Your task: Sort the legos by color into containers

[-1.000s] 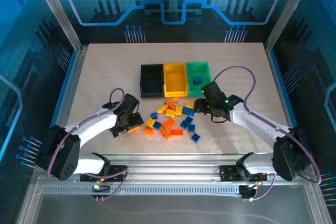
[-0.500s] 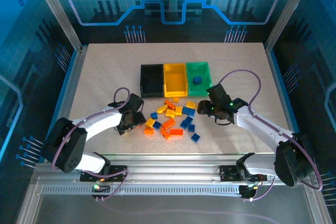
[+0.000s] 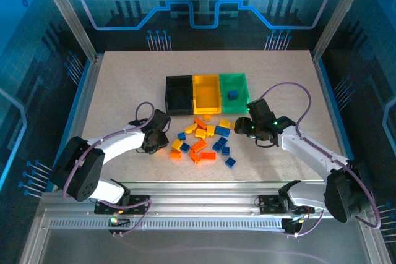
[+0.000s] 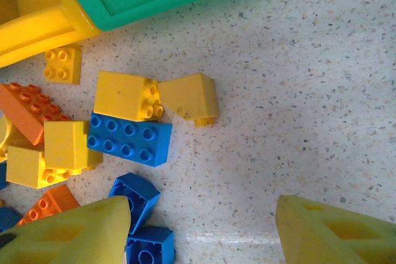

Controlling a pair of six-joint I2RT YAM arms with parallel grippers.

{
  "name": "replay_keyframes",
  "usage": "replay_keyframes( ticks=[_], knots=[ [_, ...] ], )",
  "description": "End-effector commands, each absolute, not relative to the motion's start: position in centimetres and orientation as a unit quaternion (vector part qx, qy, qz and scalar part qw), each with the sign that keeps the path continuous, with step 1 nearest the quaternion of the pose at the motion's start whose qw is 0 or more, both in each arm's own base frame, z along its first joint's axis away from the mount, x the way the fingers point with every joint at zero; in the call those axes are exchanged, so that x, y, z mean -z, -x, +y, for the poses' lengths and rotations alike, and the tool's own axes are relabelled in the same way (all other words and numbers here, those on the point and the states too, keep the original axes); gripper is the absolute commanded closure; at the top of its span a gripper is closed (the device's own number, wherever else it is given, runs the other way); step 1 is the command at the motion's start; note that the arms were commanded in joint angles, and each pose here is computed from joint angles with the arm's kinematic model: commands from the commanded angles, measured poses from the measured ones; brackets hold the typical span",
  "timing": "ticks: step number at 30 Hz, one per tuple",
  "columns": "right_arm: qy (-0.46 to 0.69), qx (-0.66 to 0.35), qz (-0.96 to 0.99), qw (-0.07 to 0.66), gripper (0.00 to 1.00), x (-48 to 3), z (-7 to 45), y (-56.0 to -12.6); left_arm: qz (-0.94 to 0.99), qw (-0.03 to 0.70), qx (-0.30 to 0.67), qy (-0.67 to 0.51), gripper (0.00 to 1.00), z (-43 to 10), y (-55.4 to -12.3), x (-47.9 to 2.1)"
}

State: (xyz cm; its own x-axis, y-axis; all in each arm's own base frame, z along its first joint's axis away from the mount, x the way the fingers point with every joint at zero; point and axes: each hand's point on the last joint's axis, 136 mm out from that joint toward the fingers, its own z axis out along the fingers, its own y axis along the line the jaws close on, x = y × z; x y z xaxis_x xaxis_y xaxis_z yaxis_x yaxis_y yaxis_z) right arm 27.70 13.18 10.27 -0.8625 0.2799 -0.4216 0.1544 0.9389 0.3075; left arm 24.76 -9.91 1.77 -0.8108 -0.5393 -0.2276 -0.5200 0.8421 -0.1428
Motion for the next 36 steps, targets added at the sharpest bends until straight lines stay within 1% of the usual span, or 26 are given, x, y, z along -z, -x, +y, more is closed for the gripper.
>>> replay_keyframes(
  ticks=[1, 5, 7, 11, 14, 17, 19, 22, 24, 26, 29, 32, 36],
  knots=[
    [-0.117, -0.138, 0.954, 0.24, 0.35, -10.5, 12.9, -27.7, 0.953, 0.132, 0.021, 0.273, 0.78, -9.7, -24.8, -2.8],
    [-0.118, -0.14, 0.953, 0.241, 0.35, -10.6, 12.8, -27.7, 0.953, 0.155, 0.034, 0.257, 0.84, -10.2, -25.6, -5.3],
    [-0.119, -0.141, 0.953, 0.241, 0.35, -10.7, 12.8, -27.6, 0.952, 0.175, 0.058, 0.242, 0.85, -11.2, -26.6, -7.5],
    [-0.126, -0.142, 0.952, 0.241, 0.35, -10.5, 12.6, -27.6, 0.948, 0.227, 0.109, 0.193, 0.83, -15.2, -29.7, -13.1],
    [-0.131, -0.138, 0.953, 0.236, 0.35, -10.0, 12.4, -27.4, 0.948, 0.25, 0.125, 0.15, 0.81, -19.0, -32.5, -15.5],
    [-0.137, -0.134, 0.955, 0.228, 0.35, -9.4, 12.1, -27.2, 0.949, 0.263, 0.13, 0.114, 0.81, -23.0, -35.9, -16.4],
    [-0.137, -0.132, 0.956, 0.224, 0.35, -9.2, 12.0, -27.0, 0.95, 0.271, 0.119, 0.099, 0.81, -24.8, -38.1, -16.2],
    [-0.14, -0.127, 0.957, 0.219, 0.35, -8.8, 11.8, -26.7, 0.952, 0.282, 0.082, 0.091, 0.81, -25.8, -41.4, -14.9],
    [-0.14, -0.124, 0.959, 0.214, 0.35, -8.4, 11.7, -26.6, 0.95, 0.286, 0.08, 0.092, 0.81, -26.7, -43.3, -14.2],
    [-0.142, -0.122, 0.96, 0.209, 0.35, -8.2, 11.7, -26.5, 0.949, 0.291, 0.082, 0.094, 0.81, -27.6, -44.8, -13.6],
    [-0.144, -0.121, 0.96, 0.206, 0.35, -8.0, 11.6, -26.3, 0.948, 0.296, 0.061, 0.104, 0.8, -27.6, -46.4, -12.8],
    [-0.146, -0.12, 0.96, 0.204, 0.35, -7.7, 11.5, -26.1, 0.949, 0.288, 0.058, 0.112, 0.75, -27.5, -47.5, -11.5],
    [-0.147, -0.116, 0.961, 0.202, 0.34, -7.5, 11.4, -26.0, 0.953, 0.274, 0.058, 0.113, 0.53, -27.9, -47.8, -10.2]
  ],
)
